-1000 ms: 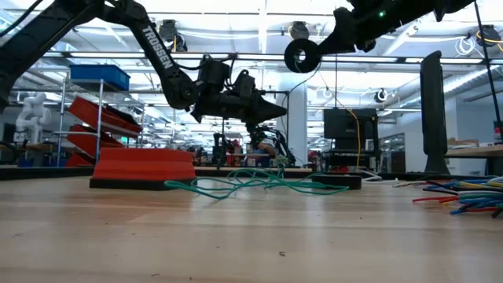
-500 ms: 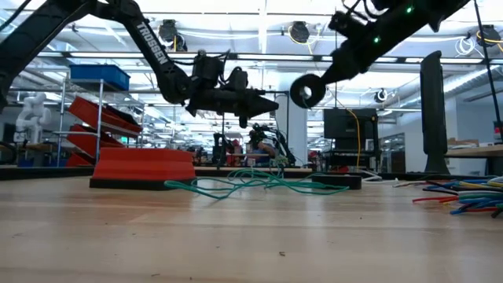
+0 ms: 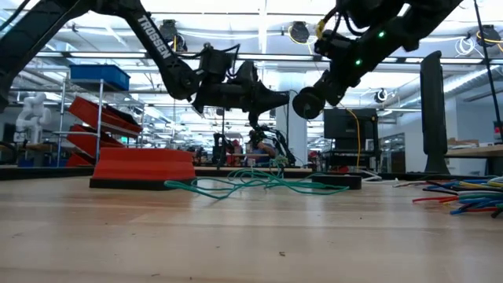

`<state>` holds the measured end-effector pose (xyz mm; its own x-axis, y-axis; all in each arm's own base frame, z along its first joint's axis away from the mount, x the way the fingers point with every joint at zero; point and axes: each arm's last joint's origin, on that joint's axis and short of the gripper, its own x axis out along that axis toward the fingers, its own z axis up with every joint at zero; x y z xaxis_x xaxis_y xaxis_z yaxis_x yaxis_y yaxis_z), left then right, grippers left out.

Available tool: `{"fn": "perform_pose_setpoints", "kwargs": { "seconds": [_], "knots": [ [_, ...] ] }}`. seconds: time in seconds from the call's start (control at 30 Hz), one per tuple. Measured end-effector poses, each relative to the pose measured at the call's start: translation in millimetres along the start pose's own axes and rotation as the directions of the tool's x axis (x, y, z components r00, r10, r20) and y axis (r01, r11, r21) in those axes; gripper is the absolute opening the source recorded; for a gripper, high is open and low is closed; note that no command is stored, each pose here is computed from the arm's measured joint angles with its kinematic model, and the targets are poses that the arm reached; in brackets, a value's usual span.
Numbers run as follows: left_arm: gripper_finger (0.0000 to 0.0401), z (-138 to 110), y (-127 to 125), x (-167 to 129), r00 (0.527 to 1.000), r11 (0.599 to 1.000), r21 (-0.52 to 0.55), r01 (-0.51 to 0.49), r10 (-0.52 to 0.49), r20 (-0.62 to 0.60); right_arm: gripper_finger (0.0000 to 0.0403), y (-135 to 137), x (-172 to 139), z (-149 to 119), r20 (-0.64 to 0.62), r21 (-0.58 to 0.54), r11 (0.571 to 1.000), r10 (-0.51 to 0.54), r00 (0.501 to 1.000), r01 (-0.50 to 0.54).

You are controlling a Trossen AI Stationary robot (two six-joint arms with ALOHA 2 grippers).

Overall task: Coiling cords
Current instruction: Coil the green wire cable on the spool

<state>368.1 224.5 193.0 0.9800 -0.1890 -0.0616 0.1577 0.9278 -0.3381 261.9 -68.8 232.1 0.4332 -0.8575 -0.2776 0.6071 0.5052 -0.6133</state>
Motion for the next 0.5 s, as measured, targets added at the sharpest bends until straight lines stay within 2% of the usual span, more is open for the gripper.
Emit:
{"fn": "perform_pose_setpoints", "kwargs": {
  "seconds": [0.27, 0.5],
  "knots": [
    [0.0, -5.6, -20.8, 18.2, 0.998, 0.998, 0.007, 0.062, -0.062, -0.019, 0.0, 4.3, 16.6, 1.3, 0.011, 0.052, 0.995, -0.08, 0.997, 0.08],
    [0.0, -8.6, -34.1, 30.5, 1.0, 0.998, 0.049, 0.027, -0.027, -0.004, 0.0, 1.9, 17.9, 9.3, 0.077, 0.134, 0.987, -0.097, 0.992, 0.086]
  ]
}}
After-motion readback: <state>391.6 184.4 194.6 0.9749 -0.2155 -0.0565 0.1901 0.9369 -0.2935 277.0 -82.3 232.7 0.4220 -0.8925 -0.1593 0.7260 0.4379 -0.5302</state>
